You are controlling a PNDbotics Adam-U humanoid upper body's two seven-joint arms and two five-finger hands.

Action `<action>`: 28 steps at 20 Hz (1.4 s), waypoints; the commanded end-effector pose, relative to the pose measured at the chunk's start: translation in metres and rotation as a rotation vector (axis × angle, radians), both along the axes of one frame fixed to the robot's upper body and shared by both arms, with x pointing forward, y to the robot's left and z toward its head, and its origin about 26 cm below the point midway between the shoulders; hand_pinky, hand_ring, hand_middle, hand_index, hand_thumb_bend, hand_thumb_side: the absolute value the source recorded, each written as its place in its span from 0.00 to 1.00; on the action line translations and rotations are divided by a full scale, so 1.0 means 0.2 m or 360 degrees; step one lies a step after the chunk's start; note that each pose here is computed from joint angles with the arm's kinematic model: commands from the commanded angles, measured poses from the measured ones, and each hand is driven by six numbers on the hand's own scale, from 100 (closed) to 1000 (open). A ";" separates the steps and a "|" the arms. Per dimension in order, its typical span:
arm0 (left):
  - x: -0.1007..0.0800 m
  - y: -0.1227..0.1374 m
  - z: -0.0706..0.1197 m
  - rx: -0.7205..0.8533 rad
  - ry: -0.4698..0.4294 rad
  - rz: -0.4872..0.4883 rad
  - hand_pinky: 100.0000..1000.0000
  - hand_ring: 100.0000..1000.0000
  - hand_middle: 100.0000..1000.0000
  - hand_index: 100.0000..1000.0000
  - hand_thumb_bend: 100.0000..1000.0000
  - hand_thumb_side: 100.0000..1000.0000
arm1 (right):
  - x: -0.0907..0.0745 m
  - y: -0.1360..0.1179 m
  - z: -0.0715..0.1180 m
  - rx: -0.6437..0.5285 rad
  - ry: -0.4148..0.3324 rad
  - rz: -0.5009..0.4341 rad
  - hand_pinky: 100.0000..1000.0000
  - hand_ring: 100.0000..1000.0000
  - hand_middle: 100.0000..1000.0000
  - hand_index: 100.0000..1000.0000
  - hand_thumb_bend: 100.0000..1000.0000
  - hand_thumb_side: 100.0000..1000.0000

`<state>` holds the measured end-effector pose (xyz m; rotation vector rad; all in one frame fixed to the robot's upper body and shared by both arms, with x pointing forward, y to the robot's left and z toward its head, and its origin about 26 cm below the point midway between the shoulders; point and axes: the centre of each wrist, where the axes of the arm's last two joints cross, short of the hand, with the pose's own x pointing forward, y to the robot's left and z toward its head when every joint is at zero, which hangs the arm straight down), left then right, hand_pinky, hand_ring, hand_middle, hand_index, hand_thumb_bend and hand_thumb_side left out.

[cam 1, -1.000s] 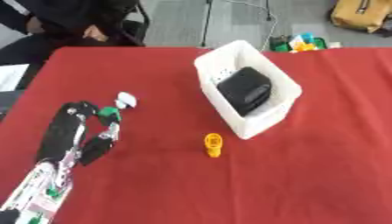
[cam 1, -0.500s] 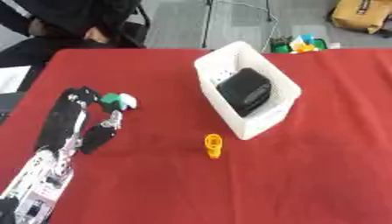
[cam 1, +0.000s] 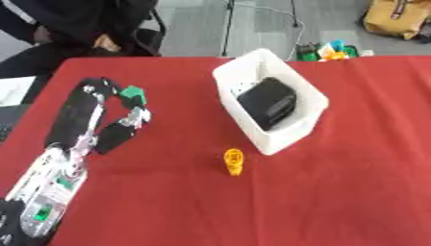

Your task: Pick up objects on the table and place them in the box.

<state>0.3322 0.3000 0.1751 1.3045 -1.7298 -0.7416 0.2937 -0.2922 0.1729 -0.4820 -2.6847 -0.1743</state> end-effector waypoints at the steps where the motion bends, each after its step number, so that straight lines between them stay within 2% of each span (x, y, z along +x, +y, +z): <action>1: 0.01 -0.01 0.11 0.0068 -0.0080 -0.0048 0.99 0.78 0.64 0.56 0.00 0.77 | -0.02 -0.01 0.04 -0.0031 -0.0031 0.0009 0.74 0.75 0.60 0.70 0.00 1.00; 11: 0.09 -0.12 0.29 0.0079 -0.0163 -0.0209 0.98 0.77 0.63 0.56 0.00 0.77 | -0.02 0.00 0.04 -0.0039 -0.0020 0.0023 0.74 0.75 0.60 0.70 0.00 1.00; 28: 0.21 -0.29 0.45 0.0009 -0.0221 -0.0391 0.96 0.75 0.61 0.55 0.00 0.79 | -0.02 0.00 0.03 -0.0046 -0.0004 0.0039 0.74 0.75 0.60 0.70 0.00 1.00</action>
